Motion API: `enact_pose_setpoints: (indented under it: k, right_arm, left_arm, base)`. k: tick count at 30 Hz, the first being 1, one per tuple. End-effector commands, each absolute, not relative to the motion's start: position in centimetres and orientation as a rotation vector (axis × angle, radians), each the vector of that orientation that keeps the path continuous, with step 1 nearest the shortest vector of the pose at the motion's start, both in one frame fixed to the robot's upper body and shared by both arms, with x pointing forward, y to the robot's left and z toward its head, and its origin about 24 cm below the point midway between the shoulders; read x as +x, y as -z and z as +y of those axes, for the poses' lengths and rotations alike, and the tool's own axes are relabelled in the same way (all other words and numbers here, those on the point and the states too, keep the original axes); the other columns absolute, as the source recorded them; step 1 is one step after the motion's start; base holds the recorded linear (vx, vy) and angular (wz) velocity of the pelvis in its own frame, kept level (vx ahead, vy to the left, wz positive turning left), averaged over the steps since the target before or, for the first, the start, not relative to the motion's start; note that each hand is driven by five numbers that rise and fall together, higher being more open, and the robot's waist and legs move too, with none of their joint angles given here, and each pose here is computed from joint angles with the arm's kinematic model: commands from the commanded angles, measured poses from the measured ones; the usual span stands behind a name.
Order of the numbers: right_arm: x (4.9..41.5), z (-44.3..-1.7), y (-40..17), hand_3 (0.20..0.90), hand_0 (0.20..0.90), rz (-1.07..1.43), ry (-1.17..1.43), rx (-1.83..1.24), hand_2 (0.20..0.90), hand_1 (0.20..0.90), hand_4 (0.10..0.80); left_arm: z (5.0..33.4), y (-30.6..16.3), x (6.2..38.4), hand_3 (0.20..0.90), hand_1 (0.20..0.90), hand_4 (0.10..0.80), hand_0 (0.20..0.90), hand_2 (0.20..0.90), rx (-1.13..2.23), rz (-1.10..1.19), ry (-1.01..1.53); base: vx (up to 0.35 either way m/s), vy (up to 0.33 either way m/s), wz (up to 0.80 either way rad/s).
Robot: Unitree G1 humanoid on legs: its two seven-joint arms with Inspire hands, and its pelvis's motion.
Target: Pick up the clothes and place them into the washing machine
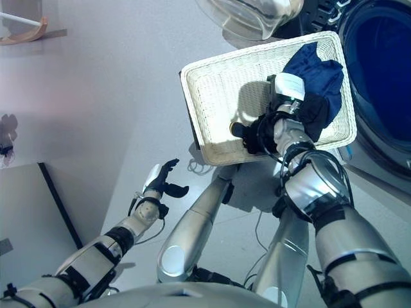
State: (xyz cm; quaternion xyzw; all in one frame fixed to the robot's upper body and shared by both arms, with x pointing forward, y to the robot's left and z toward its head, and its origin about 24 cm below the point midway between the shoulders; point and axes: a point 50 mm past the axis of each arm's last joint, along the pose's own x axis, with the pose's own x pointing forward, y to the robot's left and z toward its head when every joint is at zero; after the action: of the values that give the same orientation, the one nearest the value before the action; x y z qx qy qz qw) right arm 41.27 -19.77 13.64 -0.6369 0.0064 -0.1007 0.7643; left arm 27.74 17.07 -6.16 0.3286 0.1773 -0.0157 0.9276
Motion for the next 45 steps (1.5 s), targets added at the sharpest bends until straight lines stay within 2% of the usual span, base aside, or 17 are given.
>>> enact_pose_setpoints:
  k: [1, 12, 21, 31, 39, 40, 41, 45]
  right_arm:
    - [40.4, -24.8, -14.2, 0.3, 0.3, 0.172, 0.357, -1.466, 0.3, 0.3, 0.4]
    - [41.0, -22.3, -14.3, 0.3, 0.3, 0.096, 0.332, -1.413, 0.3, 0.3, 0.4]
    - [42.0, -16.5, -16.2, 0.3, 0.3, -0.153, 0.265, -1.233, 0.3, 0.3, 0.4]
    - [41.0, -11.4, -16.3, 0.3, 0.3, -0.36, 0.155, -1.031, 0.3, 0.3, 0.4]
    - [40.5, -11.6, -15.1, 0.3, 0.3, -0.335, 0.163, -0.955, 0.3, 0.3, 0.4]
    - [40.6, -11.6, -14.9, 0.319, 0.319, -0.311, 0.154, -0.956, 0.319, 0.319, 0.413]
    - [40.6, -11.4, -14.7, 0.9, 0.9, -0.303, 0.155, -0.948, 0.9, 0.9, 0.8]
    - [40.3, -11.5, -12.4, 0.9, 0.9, -0.212, 0.112, -1.011, 0.9, 0.9, 0.8]
  left_arm:
    - [17.5, 7.3, 26.4, 0.9, 0.9, 0.8, 0.9, 0.9, 0.725, 0.401, 0.03]
    - [17.6, 8.4, 25.4, 0.9, 0.9, 0.8, 0.9, 0.9, 0.723, 0.46, 0.023]
    - [19.3, 9.2, 24.1, 0.9, 0.9, 0.8, 0.9, 0.9, 0.721, 0.517, -0.037]
    - [20.8, 10.3, 22.2, 0.9, 0.9, 0.8, 0.9, 0.9, 0.715, 0.578, -0.107]
    - [21.7, 10.7, 21.3, 0.9, 0.9, 0.8, 0.9, 0.9, 0.705, 0.61, -0.152]
    - [21.9, 10.7, 21.3, 0.9, 0.9, 0.8, 0.9, 0.9, 0.708, 0.615, -0.156]
    - [22.0, 10.7, 21.2, 0.9, 0.9, 0.8, 0.9, 0.9, 0.706, 0.621, -0.162]
    - [22.4, 10.9, 20.9, 0.9, 0.9, 0.8, 0.9, 0.9, 0.704, 0.645, -0.172]
  base:
    - [0.0, 0.0, 0.0]
    - [-0.004, 0.009, -0.03]
    - [-0.013, 0.032, -0.17]
    - [0.01, 0.033, -0.19]
    - [0.009, 0.015, -0.09]
    - [0.0, 0.0, 0.0]
    - [0.0, 0.0, 0.0]
    - [0.0, 0.003, -0.03]
